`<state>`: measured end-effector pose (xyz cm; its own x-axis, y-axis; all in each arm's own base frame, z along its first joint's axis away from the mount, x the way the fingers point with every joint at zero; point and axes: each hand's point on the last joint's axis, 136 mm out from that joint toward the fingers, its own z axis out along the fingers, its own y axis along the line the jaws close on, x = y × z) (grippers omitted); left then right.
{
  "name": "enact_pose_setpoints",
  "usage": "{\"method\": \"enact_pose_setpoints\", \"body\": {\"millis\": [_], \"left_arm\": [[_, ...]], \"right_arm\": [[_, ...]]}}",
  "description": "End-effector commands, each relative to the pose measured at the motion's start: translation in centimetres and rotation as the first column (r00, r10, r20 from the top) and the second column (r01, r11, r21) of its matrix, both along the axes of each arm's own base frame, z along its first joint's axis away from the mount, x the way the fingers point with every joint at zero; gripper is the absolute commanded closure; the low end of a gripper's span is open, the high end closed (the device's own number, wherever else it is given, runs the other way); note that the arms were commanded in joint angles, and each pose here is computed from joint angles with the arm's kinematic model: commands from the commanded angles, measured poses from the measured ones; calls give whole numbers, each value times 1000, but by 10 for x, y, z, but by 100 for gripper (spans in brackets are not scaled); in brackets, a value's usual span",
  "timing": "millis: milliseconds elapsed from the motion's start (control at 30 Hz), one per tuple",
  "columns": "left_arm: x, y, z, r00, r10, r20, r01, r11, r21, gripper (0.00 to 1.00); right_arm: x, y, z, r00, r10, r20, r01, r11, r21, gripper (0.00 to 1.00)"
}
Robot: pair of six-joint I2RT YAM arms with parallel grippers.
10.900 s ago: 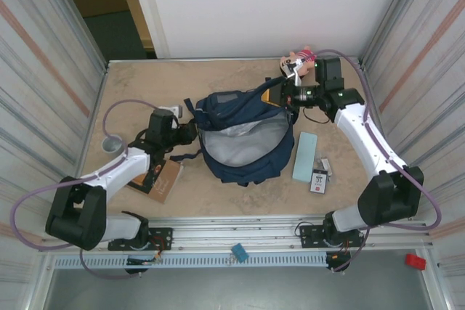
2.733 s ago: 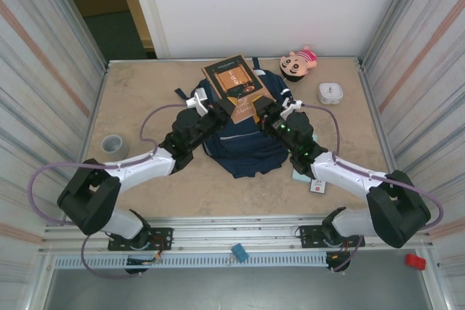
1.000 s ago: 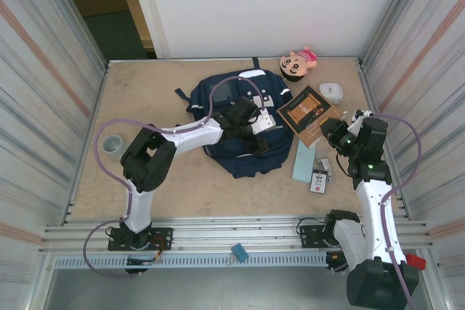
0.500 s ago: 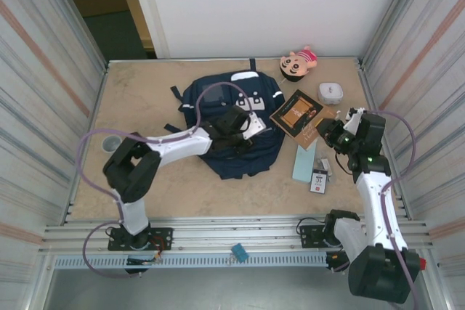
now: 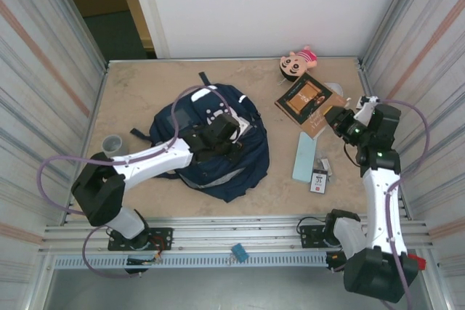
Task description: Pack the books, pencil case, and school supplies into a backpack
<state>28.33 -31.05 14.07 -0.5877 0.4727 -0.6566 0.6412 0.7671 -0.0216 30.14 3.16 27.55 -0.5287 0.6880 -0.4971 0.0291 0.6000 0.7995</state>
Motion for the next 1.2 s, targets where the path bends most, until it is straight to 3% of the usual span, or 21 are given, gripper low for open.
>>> {"method": "enact_pose_setpoints", "body": {"millis": [0,200,567,700,900,1167], "left_arm": [[21,1,71,992,68,105,-57,992,-110,100],[40,3,117,989,66,130,-38,977,-209,100],[61,14,173,987,49,151,6,939,-345,100],[62,15,179,991,38,130,16,920,-392,100],[69,21,185,992,27,125,28,908,-417,100],[73,24,194,993,5,120,51,888,-458,100]], "right_arm": [[-18,5,39,996,31,80,-27,998,-53,100],[-50,10,22,1000,12,3,-12,998,-55,100],[-86,64,-7,970,217,-109,-206,973,103,100],[-79,92,-8,958,283,-55,-265,941,212,100],[-56,127,-26,964,262,-40,-233,910,342,100],[-35,174,-43,974,225,-21,-203,909,364,100]]}}
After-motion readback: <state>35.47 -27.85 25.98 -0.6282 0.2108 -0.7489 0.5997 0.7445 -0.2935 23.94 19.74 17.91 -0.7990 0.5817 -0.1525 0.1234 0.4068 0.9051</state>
